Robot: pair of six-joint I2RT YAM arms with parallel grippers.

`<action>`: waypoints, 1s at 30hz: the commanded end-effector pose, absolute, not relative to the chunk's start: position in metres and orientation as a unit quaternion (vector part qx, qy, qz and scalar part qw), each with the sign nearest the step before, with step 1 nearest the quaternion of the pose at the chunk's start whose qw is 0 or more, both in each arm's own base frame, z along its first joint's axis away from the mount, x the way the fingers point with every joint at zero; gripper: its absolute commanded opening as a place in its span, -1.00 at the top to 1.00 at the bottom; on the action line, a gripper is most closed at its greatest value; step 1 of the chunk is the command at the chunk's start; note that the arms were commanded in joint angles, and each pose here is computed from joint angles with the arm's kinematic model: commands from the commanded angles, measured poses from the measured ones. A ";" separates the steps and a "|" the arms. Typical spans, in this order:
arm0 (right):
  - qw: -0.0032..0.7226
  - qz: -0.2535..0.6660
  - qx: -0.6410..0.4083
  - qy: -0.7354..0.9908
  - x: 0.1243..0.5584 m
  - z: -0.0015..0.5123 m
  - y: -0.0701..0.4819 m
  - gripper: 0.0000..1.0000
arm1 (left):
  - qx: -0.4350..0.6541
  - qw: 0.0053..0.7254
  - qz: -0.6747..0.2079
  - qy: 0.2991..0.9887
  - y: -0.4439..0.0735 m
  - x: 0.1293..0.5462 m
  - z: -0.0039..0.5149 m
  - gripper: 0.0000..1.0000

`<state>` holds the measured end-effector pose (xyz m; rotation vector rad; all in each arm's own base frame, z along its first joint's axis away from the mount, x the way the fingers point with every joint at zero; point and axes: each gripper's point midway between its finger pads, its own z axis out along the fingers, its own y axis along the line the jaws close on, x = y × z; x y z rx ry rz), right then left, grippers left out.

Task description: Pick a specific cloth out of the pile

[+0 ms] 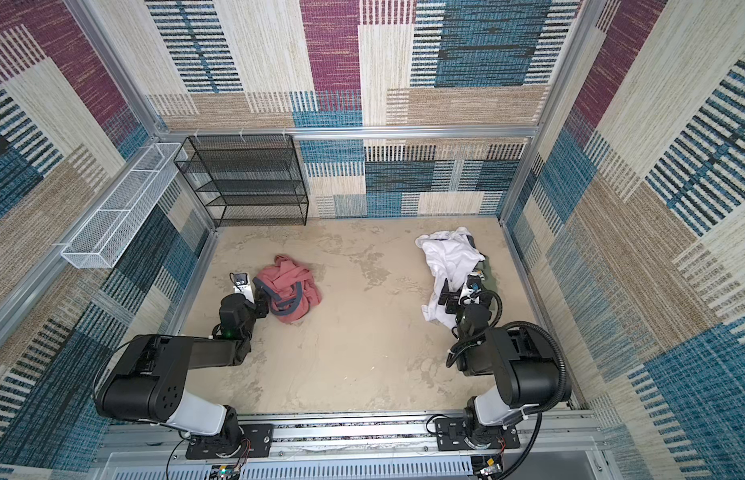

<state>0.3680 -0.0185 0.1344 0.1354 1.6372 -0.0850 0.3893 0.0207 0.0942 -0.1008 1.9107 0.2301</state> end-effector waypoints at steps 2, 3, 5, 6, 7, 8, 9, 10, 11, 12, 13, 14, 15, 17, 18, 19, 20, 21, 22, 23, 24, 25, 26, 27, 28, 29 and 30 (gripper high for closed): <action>0.698 -0.027 0.051 0.714 0.370 0.146 -0.014 -1.00 | -0.041 0.568 0.080 0.818 0.021 0.398 0.096 -0.42; 0.696 -0.025 0.051 0.716 0.370 0.146 -0.014 -1.00 | -0.042 0.570 0.079 0.817 0.022 0.398 0.097 -0.42; 0.695 -0.027 0.052 0.716 0.370 0.145 -0.015 -1.00 | -0.044 0.566 0.075 0.820 0.023 0.398 0.096 -0.42; 0.697 -0.026 0.052 0.715 0.370 0.146 -0.015 -1.00 | -0.043 0.568 0.075 0.819 0.023 0.398 0.096 -0.42; 0.698 -0.027 0.051 0.714 0.370 0.146 -0.015 -1.00 | -0.043 0.567 0.075 0.819 0.023 0.398 0.096 -0.42; 0.696 -0.028 0.051 0.715 0.370 0.146 -0.015 -1.00 | -0.044 0.567 0.075 0.819 0.023 0.398 0.096 -0.42; 0.698 -0.028 0.052 0.713 0.370 0.147 -0.015 -1.00 | -0.044 0.567 0.075 0.819 0.023 0.398 0.096 -0.42; 0.697 -0.028 0.051 0.715 0.370 0.146 -0.015 -1.00 | -0.044 0.568 0.075 0.819 0.023 0.398 0.097 -0.42; 0.696 -0.027 0.051 0.716 0.370 0.145 -0.014 -1.00 | -0.044 0.568 0.075 0.818 0.023 0.398 0.097 -0.42; 0.697 -0.027 0.051 0.715 0.370 0.146 -0.015 -1.00 | -0.044 0.568 0.075 0.818 0.023 0.398 0.097 -0.42; 0.697 -0.026 0.051 0.715 0.370 0.146 -0.014 -1.00 | -0.044 0.568 0.075 0.819 0.023 0.398 0.096 -0.42; 0.697 -0.027 0.051 0.715 0.370 0.146 -0.015 -1.00 | -0.044 0.568 0.075 0.819 0.023 0.398 0.096 -0.42; 0.697 -0.027 0.051 0.715 0.370 0.146 -0.015 -1.00 | -0.044 0.568 0.075 0.819 0.023 0.398 0.097 -0.42; 0.697 -0.027 0.051 0.715 0.370 0.146 -0.015 -1.00 | -0.044 0.568 0.075 0.819 0.023 0.398 0.097 -0.42; 0.697 -0.027 0.051 0.715 0.370 0.146 -0.015 -1.00 | -0.044 0.567 0.075 0.819 0.023 0.398 0.096 -0.43; 0.697 -0.027 0.051 0.715 0.370 0.146 -0.015 -1.00 | -0.044 0.568 0.075 0.819 0.023 0.398 0.096 -0.42; 0.697 -0.027 0.052 0.715 0.370 0.146 -0.015 -1.00 | -0.044 0.568 0.075 0.819 0.023 0.398 0.096 -0.42; 0.697 -0.027 0.051 0.715 0.370 0.146 -0.015 -1.00 | -0.044 0.568 0.075 0.819 0.023 0.398 0.097 -0.42; 0.697 -0.027 0.051 0.715 0.370 0.146 -0.014 -1.00 | -0.044 0.568 0.075 0.818 0.023 0.398 0.097 -0.42; 0.696 -0.027 0.051 0.715 0.370 0.146 -0.015 -1.00 | -0.044 0.568 0.075 0.818 0.023 0.398 0.097 -0.42; 0.697 -0.027 0.051 0.715 0.370 0.146 -0.015 -1.00 | -0.044 0.568 0.075 0.818 0.023 0.398 0.097 -0.42; 0.697 -0.027 0.051 0.715 0.370 0.146 -0.015 -1.00 | -0.044 0.567 0.075 0.819 0.023 0.398 0.096 -0.42; 0.696 -0.027 0.051 0.715 0.371 0.146 -0.015 -1.00 | -0.044 0.568 0.075 0.819 0.023 0.398 0.096 -0.42; 0.695 -0.027 0.051 0.717 0.371 0.145 -0.015 -1.00 | -0.044 0.567 0.075 0.819 0.023 0.398 0.096 -0.42; 0.694 -0.027 0.051 0.717 0.371 0.144 -0.015 -1.00 | -0.044 0.567 0.075 0.819 0.023 0.398 0.096 -0.42; 0.695 -0.027 0.051 0.717 0.371 0.145 -0.015 -1.00 | -0.044 0.567 0.075 0.819 0.023 0.398 0.096 -0.42; 0.696 -0.027 0.051 0.716 0.371 0.145 -0.015 -1.00 | -0.044 0.567 0.075 0.819 0.023 0.398 0.096 -0.42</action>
